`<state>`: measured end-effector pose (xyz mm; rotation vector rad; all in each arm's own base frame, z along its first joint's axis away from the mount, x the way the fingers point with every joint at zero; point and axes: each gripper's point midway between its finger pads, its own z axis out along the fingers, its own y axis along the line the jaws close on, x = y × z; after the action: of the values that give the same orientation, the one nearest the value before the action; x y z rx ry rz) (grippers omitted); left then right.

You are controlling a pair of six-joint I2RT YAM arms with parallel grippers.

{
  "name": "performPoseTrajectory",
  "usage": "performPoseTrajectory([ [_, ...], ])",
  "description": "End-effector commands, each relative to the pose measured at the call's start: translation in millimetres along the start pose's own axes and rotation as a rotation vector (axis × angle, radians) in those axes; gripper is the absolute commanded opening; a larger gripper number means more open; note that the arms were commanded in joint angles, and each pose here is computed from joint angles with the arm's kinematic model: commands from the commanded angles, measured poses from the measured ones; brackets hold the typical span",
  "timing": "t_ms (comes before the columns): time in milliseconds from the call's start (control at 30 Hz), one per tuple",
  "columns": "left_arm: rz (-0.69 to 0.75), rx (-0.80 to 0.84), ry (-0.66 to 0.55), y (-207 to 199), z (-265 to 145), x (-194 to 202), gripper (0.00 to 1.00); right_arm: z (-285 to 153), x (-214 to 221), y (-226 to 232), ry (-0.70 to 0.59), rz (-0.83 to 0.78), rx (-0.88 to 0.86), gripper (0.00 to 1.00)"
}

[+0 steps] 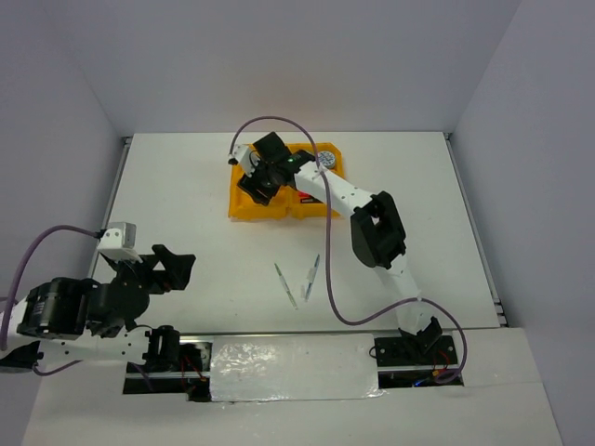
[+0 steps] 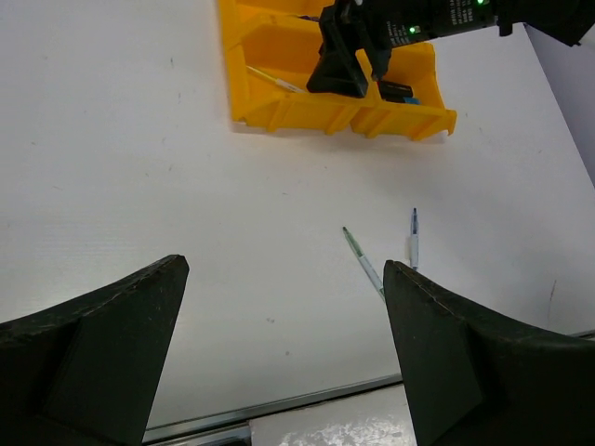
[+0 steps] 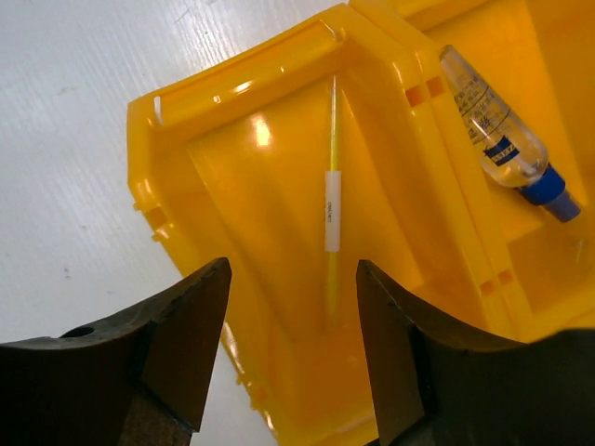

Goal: Sort the stationery into containers
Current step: Place the pen in the storage box.

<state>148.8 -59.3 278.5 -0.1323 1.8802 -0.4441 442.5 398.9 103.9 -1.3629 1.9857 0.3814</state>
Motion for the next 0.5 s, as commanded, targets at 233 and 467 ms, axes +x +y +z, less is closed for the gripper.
performPoseTrajectory([
  [233, 0.030, -0.070, -0.012, -15.9, 11.2, 7.1, 0.99, -193.4, -46.0, -24.6, -0.372, 0.468, 0.418, 1.00],
  [467, 0.030, -0.141, 0.073, -72.0, 63.8, 79.9, 0.99, -207.6, 73.0, 15.6, -0.270, 0.850, 0.528, 1.00],
])
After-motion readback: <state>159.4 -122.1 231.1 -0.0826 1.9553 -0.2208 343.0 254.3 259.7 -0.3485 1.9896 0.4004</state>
